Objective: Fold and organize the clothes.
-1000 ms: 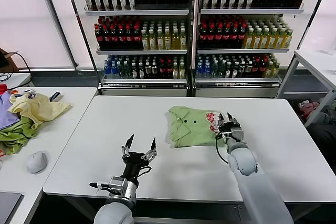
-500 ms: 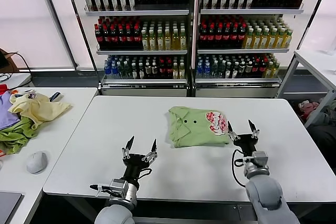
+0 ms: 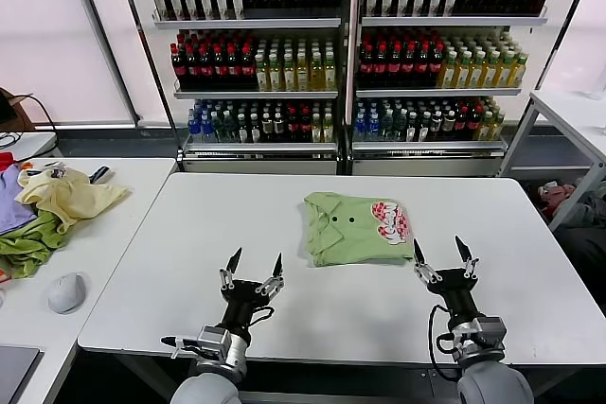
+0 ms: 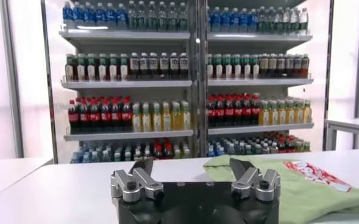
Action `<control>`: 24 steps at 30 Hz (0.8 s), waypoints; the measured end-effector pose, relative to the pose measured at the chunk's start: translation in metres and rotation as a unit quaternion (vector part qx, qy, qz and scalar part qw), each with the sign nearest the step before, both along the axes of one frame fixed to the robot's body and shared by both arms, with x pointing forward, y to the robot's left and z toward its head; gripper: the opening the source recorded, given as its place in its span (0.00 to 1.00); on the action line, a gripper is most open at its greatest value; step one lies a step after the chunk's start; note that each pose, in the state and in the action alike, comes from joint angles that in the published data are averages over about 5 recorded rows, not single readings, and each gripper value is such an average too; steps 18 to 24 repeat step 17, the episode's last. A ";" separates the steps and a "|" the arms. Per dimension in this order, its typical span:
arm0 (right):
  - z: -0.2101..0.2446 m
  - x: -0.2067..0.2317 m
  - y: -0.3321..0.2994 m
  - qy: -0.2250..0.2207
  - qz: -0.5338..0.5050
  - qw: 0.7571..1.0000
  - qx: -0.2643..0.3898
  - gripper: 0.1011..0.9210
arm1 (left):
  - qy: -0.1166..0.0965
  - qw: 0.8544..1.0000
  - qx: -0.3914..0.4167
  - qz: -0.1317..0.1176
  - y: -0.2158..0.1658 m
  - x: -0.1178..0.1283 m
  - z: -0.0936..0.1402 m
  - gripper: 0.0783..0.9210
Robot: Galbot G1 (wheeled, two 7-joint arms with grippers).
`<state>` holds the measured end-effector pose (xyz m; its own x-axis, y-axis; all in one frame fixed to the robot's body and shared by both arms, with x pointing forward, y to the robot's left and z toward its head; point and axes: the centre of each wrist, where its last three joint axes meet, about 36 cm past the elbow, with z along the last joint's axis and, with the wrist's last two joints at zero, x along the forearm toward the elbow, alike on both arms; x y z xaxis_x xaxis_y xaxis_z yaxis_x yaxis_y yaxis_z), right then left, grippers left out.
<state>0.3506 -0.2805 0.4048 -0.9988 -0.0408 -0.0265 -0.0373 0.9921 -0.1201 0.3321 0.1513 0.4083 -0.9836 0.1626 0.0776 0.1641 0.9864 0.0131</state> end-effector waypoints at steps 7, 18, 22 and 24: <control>0.004 -0.010 0.003 -0.008 0.002 1.000 -0.009 0.88 | 0.001 1.000 -0.001 0.000 0.000 -0.003 0.000 0.88; 0.008 -0.016 0.005 -0.014 -0.001 1.000 -0.018 0.88 | 0.000 1.000 0.001 0.000 0.002 -0.007 0.003 0.88; 0.008 -0.016 0.005 -0.014 -0.001 1.000 -0.018 0.88 | 0.000 1.000 0.001 0.000 0.002 -0.007 0.003 0.88; 0.008 -0.016 0.005 -0.014 -0.001 1.000 -0.018 0.88 | 0.000 1.000 0.001 0.000 0.002 -0.007 0.003 0.88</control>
